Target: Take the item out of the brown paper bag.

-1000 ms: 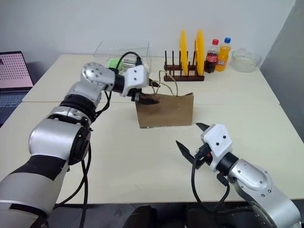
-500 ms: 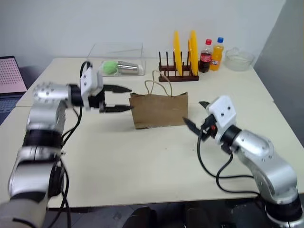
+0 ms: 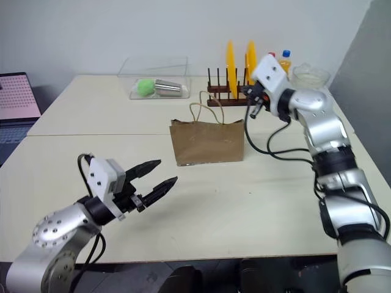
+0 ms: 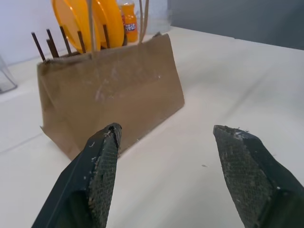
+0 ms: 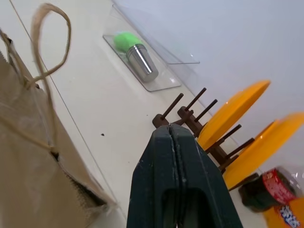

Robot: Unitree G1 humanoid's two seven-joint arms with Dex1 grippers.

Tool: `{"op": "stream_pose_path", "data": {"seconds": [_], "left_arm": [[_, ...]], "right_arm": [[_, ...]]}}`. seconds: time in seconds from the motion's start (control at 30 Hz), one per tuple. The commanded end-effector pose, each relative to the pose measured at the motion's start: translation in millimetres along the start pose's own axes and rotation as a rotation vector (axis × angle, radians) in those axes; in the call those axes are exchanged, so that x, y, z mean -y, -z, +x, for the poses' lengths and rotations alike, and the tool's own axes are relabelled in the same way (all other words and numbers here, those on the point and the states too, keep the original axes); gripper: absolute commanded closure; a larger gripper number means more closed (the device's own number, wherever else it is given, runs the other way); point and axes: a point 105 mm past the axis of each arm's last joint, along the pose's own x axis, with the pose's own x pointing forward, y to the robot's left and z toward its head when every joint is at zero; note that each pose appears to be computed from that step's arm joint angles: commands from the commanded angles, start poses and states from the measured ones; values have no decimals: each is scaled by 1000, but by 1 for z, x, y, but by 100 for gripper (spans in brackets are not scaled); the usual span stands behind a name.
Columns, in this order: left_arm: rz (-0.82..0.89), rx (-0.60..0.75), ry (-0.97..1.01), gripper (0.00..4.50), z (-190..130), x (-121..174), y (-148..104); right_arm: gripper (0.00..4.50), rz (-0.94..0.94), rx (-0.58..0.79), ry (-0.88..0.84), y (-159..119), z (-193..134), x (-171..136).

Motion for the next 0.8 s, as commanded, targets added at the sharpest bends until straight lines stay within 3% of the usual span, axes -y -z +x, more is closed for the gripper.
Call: {"op": "stream_pose_path", "data": {"seconds": [0.03, 0.2, 0.33, 0.53, 0.8], "left_arm": [[45, 29, -10, 122, -2, 11, -4], [66, -1, 12, 122, -6, 17, 7], [81, -32, 20, 122, -13, 19, 15], [99, -73, 68, 122, -22, 23, 23], [155, -107, 159, 122, -26, 30, 32]], "right_arm": [[448, -149, -99, -18, 11, 17, -1], [448, -258, -215, -73, 26, 34, -20], [448, -258, -171, -230, 19, 34, -38], [448, -273, -102, -573, 14, 4, -57], [448, -271, -61, -782, 23, -24, -87]]}}
